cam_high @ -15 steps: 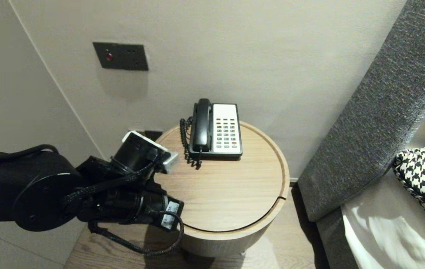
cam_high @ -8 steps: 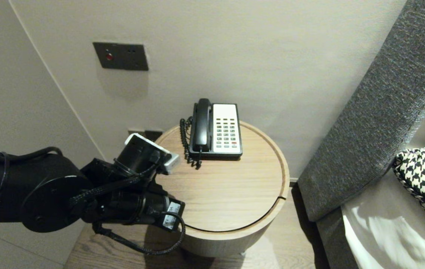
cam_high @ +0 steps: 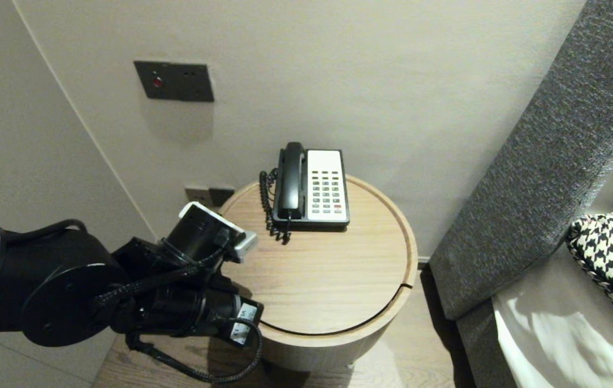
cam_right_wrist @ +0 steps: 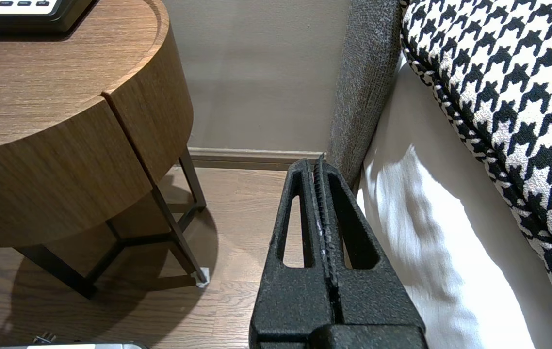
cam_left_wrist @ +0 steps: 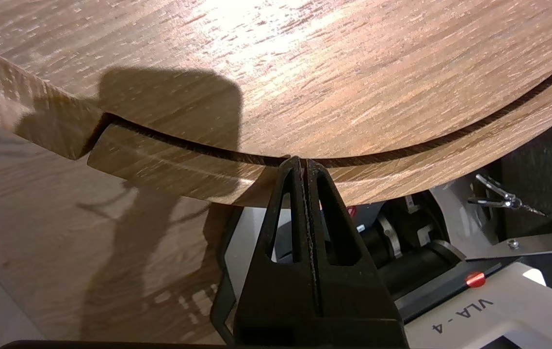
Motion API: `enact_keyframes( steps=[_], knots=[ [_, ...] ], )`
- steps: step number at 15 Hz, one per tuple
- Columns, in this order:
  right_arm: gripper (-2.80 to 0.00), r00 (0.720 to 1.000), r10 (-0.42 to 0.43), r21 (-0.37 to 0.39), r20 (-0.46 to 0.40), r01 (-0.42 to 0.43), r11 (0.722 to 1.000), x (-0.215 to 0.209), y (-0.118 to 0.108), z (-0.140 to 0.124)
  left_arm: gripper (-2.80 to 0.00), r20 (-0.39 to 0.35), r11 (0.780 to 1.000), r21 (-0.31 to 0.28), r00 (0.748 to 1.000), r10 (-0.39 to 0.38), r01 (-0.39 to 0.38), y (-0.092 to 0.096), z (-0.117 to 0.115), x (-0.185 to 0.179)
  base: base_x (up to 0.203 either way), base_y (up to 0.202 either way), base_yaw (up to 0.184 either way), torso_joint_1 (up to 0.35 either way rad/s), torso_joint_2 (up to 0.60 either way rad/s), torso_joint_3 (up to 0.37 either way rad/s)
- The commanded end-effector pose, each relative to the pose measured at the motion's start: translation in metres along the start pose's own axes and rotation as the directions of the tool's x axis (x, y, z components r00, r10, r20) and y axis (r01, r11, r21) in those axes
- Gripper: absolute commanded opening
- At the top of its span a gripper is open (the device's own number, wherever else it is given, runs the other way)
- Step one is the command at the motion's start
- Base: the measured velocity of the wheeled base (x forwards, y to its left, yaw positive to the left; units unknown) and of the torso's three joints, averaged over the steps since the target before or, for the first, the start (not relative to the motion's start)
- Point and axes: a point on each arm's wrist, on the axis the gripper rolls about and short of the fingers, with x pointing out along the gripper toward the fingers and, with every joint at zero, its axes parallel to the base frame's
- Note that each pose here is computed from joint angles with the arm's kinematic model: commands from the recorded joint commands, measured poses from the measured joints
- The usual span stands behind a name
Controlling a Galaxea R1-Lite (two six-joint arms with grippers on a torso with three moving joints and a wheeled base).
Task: Open the nightstand drawer
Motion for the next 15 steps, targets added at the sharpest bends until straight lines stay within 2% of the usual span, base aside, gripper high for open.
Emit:
enact_keyframes(
  steps=[1, 8, 15],
  knots=[
    [-2.80, 0.999, 0.000, -0.001, -0.040, 0.000, 1.000, 0.002, 0.000, -0.011, -2.80, -0.010, 1.000, -0.002, 1.000, 0.003, -0.003, 0.000, -0.002, -0.001, 0.000, 0.000, 0.000, 0.000, 0.00, 0.000],
    [-2.80, 0.999, 0.000, -0.001, -0.040, 0.000, 1.000, 0.002, 0.000, -0.011, -2.80, 0.014, 1.000, 0.000, 1.000, 0.000, 0.000, -0.001, 0.002, -0.004, 0.000, 0.000, 0.000, 0.000, 0.00, 0.000],
    [-2.80, 0.999, 0.000, -0.001, -0.040, 0.000, 1.000, 0.002, 0.000, -0.011, -2.80, -0.043, 0.999, 0.030, 0.999, -0.012, 0.014, -0.007, -0.014, 0.001, 0.000, 0.000, 0.000, 0.000, 0.00, 0.000]
  ],
)
